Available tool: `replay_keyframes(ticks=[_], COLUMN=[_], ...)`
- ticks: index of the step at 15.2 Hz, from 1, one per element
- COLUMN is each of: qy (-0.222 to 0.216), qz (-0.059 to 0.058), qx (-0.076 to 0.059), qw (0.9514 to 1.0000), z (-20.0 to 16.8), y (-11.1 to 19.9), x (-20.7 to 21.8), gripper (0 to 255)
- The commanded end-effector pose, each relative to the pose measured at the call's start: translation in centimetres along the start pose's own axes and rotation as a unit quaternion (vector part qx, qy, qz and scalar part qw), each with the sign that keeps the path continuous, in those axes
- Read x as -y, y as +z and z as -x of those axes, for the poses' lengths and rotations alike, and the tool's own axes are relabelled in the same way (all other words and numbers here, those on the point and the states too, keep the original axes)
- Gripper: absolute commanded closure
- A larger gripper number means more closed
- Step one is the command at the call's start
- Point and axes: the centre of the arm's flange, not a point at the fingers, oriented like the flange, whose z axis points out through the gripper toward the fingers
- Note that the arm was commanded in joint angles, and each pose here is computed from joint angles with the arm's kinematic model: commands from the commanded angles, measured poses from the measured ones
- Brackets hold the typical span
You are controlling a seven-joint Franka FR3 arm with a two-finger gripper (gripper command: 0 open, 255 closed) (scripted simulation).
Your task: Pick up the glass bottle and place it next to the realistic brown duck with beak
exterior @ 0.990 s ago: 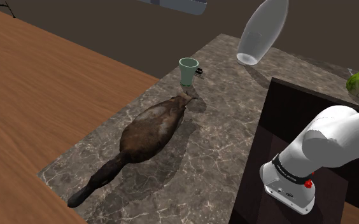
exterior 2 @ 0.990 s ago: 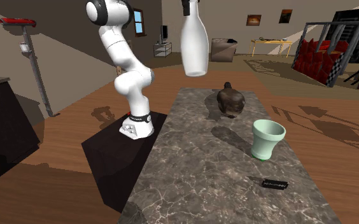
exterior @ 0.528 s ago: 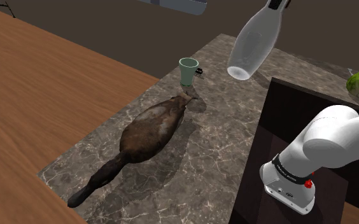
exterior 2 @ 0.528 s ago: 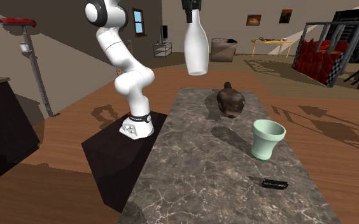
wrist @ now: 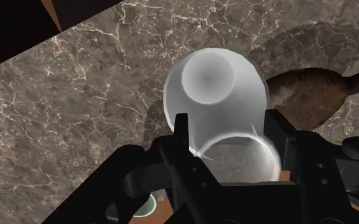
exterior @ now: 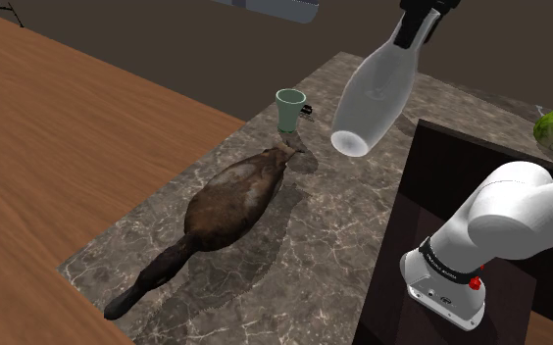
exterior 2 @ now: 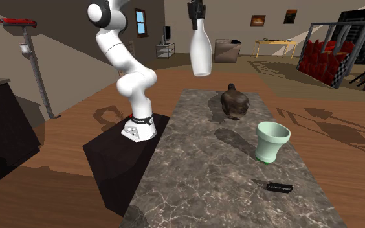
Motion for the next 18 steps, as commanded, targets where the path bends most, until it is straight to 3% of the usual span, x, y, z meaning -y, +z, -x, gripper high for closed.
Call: replay_keyframes(ticks=[1, 18], qy=[0.001, 0.001], qz=[0.000, 0.000], qx=[0.000, 0.000], qw=[1.0000, 1.0000], z=[1.0, 8.7], y=[0.5, 5.2], x=[2.5, 23.0], gripper=[255, 255])
